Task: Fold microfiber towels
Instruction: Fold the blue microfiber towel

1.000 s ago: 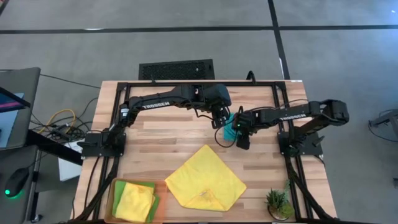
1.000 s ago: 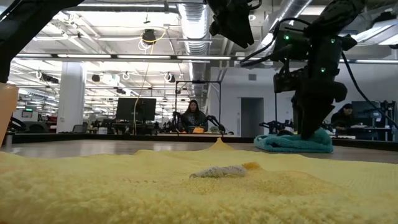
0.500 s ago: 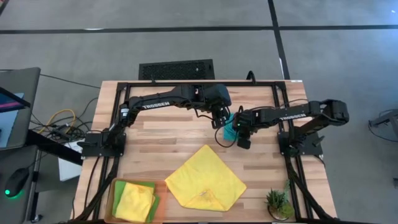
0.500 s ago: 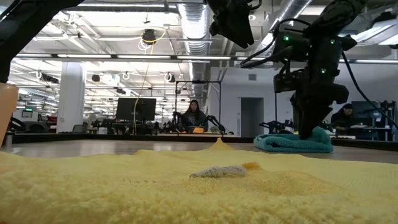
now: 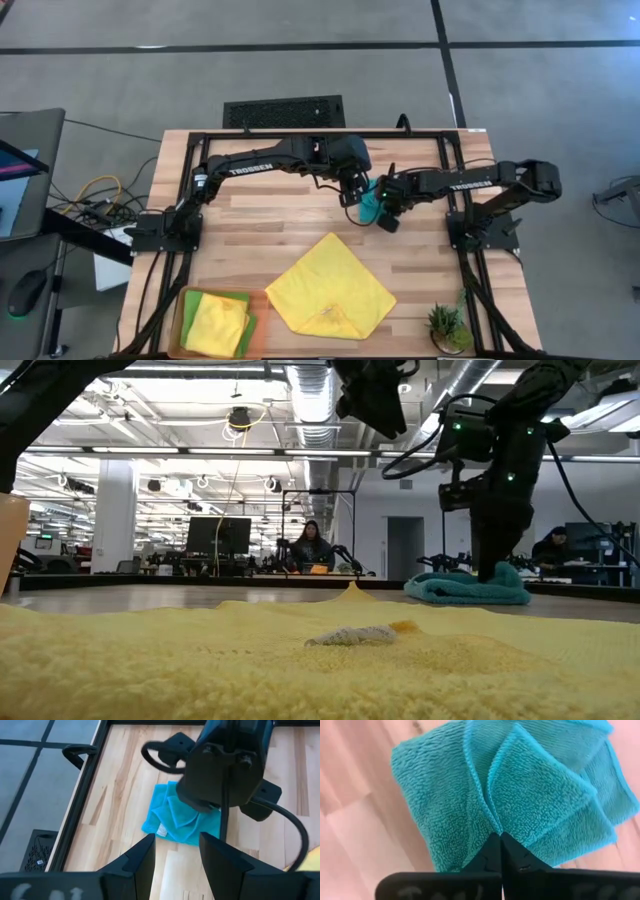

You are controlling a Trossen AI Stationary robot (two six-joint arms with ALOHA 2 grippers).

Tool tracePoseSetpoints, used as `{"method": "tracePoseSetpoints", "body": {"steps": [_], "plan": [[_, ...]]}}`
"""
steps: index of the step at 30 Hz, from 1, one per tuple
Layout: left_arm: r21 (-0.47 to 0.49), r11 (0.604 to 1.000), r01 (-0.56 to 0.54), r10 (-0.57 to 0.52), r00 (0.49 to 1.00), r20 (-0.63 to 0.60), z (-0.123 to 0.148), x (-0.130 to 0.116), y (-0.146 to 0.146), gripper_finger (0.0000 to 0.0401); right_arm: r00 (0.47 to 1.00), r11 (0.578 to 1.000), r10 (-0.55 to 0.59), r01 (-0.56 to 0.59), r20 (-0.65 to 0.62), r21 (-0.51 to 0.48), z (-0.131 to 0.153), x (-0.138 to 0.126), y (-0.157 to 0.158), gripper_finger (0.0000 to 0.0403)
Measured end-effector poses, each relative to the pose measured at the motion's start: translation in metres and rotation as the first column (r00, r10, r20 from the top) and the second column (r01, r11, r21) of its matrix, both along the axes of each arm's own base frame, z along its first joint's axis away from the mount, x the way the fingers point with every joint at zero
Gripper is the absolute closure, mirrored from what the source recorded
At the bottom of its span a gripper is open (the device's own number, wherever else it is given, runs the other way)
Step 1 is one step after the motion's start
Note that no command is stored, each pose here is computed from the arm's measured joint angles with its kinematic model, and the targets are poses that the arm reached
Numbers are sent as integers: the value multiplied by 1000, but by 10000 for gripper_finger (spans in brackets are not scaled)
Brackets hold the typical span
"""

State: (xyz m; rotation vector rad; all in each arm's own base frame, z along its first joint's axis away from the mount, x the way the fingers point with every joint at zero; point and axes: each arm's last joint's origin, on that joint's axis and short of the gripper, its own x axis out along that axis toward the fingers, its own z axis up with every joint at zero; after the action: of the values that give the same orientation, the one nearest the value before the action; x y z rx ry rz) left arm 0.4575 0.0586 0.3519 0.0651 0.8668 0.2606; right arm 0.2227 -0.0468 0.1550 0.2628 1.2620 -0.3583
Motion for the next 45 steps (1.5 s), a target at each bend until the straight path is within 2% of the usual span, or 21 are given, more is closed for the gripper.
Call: {"method": "tracePoseSetpoints", "body": {"steps": [7, 14, 20, 25, 27, 31, 36, 39, 45], "plan": [[-1, 1000, 0, 0, 1000, -7, -1, 0, 0, 255, 987, 986, -162, 163, 15, -20, 5, -4, 3, 398], [1, 1000, 2, -2, 1000, -8, -1, 0, 0, 255, 941, 939, -339, 339, 5, -67, 19, -21, 3, 396], [2, 1000, 3, -3, 1000, -7, -1, 0, 0, 256, 929, 929, -368, 366, -37, -64, 20, -28, 0, 399], [2, 1000, 3, -3, 1000, -7, -1, 0, 0, 256, 923, 924, -382, 381, -43, -30, 20, -29, -2, 382], [2, 1000, 3, -3, 1000, -7, -1, 0, 0, 256, 904, 906, -424, 424, -54, -23, 19, -31, -4, 377], [1, 1000, 2, -2, 1000, -7, -1, 0, 0, 256, 828, 832, -553, 554, -92, -16, 18, -38, -9, 387], [0, 1000, 1, -1, 1000, -6, 0, 0, 0, 256, 808, 811, -579, 585, -107, 33, 18, -39, -13, 398], [-1, 1000, 0, 0, 1000, -6, 0, 0, 0, 256, 806, 805, -581, 589, -111, 64, 18, -39, -14, 386], [-1, 1000, -1, 1, 1000, -5, 0, 0, 0, 255, 794, 791, -596, 606, -118, 85, 18, -39, -15, 335]]}}
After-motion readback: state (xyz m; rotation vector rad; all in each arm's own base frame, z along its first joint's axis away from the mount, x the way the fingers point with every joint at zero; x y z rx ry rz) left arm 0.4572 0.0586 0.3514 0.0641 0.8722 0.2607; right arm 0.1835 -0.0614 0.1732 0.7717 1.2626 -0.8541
